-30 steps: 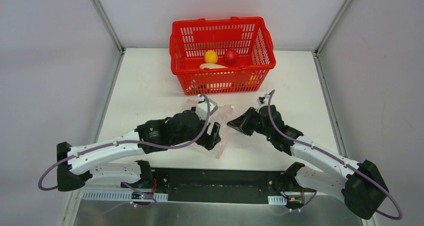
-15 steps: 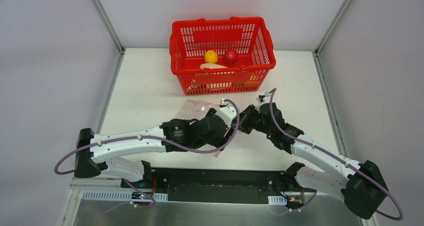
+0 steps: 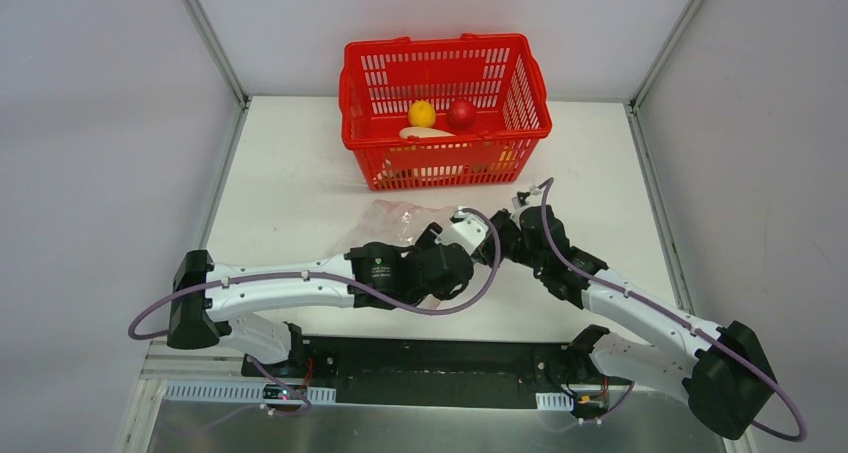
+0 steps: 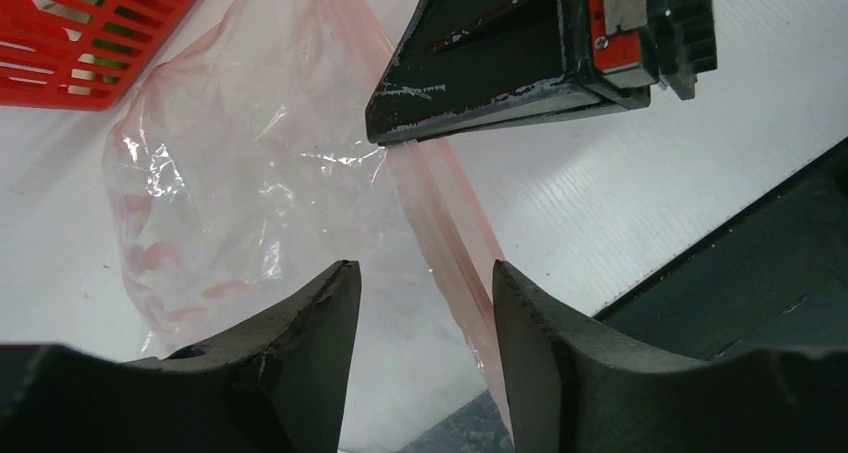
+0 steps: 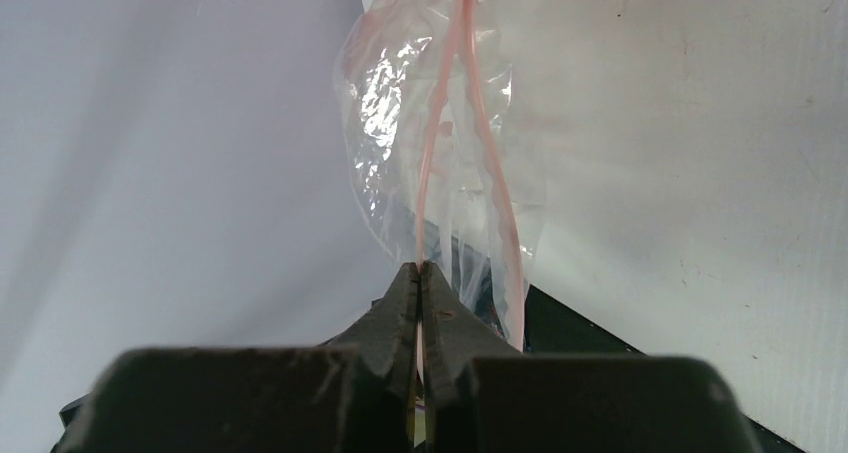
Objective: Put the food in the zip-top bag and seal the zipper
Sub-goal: Open the zipper of the food storage bag at the center of the board.
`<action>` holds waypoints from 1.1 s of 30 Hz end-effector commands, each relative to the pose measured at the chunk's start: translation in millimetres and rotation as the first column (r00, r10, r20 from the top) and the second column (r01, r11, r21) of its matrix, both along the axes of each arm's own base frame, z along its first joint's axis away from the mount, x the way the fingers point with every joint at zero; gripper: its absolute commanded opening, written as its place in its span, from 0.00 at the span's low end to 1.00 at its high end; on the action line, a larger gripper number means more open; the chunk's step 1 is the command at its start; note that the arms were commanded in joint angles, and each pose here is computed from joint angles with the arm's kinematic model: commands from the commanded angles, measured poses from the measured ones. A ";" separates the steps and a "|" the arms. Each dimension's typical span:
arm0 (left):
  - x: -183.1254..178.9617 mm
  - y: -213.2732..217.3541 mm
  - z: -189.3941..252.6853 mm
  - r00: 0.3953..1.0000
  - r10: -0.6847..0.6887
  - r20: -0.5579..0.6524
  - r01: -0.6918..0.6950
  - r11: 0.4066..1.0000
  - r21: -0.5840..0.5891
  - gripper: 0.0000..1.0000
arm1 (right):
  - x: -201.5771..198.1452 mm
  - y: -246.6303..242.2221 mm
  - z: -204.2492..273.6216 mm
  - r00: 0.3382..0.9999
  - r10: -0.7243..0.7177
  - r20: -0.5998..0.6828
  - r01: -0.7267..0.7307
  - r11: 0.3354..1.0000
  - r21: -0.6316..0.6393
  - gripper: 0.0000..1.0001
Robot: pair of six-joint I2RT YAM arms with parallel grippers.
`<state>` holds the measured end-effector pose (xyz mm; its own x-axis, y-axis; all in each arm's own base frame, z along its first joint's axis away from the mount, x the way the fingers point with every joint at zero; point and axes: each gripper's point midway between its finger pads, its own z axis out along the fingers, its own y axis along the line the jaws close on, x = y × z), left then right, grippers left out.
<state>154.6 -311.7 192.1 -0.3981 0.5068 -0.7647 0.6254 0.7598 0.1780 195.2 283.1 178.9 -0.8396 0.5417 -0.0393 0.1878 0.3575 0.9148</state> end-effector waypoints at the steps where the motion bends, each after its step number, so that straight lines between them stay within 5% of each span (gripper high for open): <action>1: 8.1 1.1 18.5 0.996 0.036 0.081 -0.039 0.999 0.029 0.48 | 4.5 7.0 29.6 1.000 -0.002 0.024 0.000 0.997 0.079 0.00; 16: 13.7 16.9 13.8 0.985 0.101 0.137 -0.113 0.990 0.086 0.47 | 3.8 7.8 39.1 1.000 0.001 0.030 -0.004 0.995 0.103 0.00; 27: 15.9 17.2 16.5 0.983 0.102 0.154 -0.116 0.990 0.084 0.35 | 4.8 6.2 37.8 0.999 0.001 0.051 -0.005 0.996 0.086 0.00; 33: 5.2 -1.7 9.1 0.995 0.004 0.103 -0.012 0.997 0.082 0.64 | 7.0 7.8 39.1 0.999 -0.006 0.040 0.002 0.995 0.097 0.00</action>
